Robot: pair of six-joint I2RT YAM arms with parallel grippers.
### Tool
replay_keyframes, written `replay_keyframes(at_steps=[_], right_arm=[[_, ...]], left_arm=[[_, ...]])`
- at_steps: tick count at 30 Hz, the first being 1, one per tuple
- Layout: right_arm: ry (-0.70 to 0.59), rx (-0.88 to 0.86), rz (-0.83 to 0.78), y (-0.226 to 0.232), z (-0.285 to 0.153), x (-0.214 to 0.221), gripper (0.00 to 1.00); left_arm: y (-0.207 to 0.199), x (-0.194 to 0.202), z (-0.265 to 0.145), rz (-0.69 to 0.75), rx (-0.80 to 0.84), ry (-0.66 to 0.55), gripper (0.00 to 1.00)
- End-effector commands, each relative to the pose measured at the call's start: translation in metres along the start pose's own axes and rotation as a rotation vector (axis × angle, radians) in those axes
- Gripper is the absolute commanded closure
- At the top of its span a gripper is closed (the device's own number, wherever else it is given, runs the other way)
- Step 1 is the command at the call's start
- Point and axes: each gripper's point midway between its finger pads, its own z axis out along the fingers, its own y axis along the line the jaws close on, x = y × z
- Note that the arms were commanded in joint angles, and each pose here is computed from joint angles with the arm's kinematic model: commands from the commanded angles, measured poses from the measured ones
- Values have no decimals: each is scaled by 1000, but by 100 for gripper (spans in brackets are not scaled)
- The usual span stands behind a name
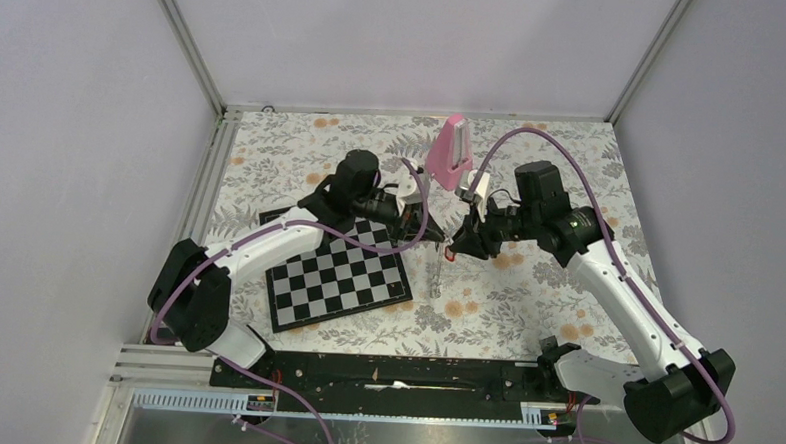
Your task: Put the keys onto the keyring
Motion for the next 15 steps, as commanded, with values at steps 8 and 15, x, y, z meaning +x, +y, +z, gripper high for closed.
replay_keyframes(at_steps=[8,15], right_arm=[[-62,-14,-28,6,-3,-18,50],[-76,-29,-41,7,-1,-18,44]], left_arm=[[-18,-45,-16,31,38,-162,100],[-21,-50,-17,-6,38,-201,100]])
